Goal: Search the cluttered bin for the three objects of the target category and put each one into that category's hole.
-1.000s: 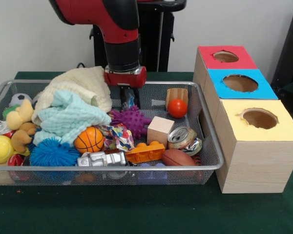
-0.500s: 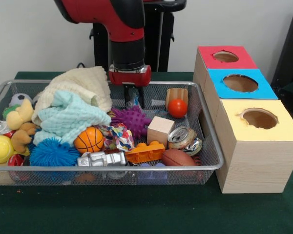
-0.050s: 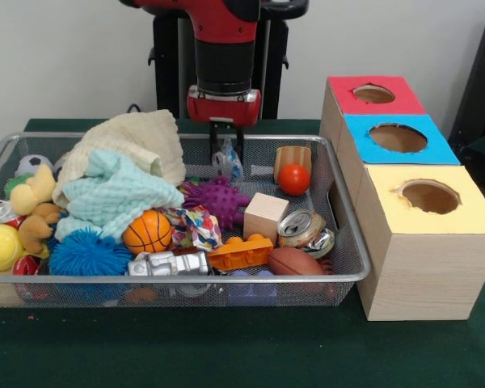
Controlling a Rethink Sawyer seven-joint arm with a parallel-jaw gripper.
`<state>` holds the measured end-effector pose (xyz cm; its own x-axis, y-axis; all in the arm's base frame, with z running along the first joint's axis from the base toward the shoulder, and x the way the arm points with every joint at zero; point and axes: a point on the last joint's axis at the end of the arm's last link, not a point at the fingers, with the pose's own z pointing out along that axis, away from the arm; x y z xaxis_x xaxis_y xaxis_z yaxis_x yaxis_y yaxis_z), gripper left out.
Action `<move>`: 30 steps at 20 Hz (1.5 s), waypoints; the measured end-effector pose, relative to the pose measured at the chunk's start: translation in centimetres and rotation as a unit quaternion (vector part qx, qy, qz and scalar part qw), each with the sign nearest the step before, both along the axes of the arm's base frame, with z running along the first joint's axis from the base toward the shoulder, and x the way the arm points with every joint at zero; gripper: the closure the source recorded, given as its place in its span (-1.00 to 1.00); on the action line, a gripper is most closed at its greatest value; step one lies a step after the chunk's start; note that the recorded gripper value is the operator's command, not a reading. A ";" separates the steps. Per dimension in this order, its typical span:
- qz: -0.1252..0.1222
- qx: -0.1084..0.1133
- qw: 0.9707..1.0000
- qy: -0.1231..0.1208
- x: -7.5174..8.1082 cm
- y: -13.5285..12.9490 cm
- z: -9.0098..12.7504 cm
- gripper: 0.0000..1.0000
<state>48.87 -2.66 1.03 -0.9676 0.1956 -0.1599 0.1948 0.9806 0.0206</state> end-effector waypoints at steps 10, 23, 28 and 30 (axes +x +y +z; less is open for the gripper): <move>-0.025 -0.018 1.000 0.006 1.6 -1.4 4.3 1.00; -0.031 0.021 0.996 0.086 2.8 5.0 10.0 1.00; -0.020 0.029 0.995 0.091 3.5 7.7 11.4 1.00; -0.018 0.030 0.995 0.088 4.0 8.2 11.7 1.00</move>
<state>52.83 5.51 12.76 -0.9717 0.2347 0.0253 0.2356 0.9710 0.0410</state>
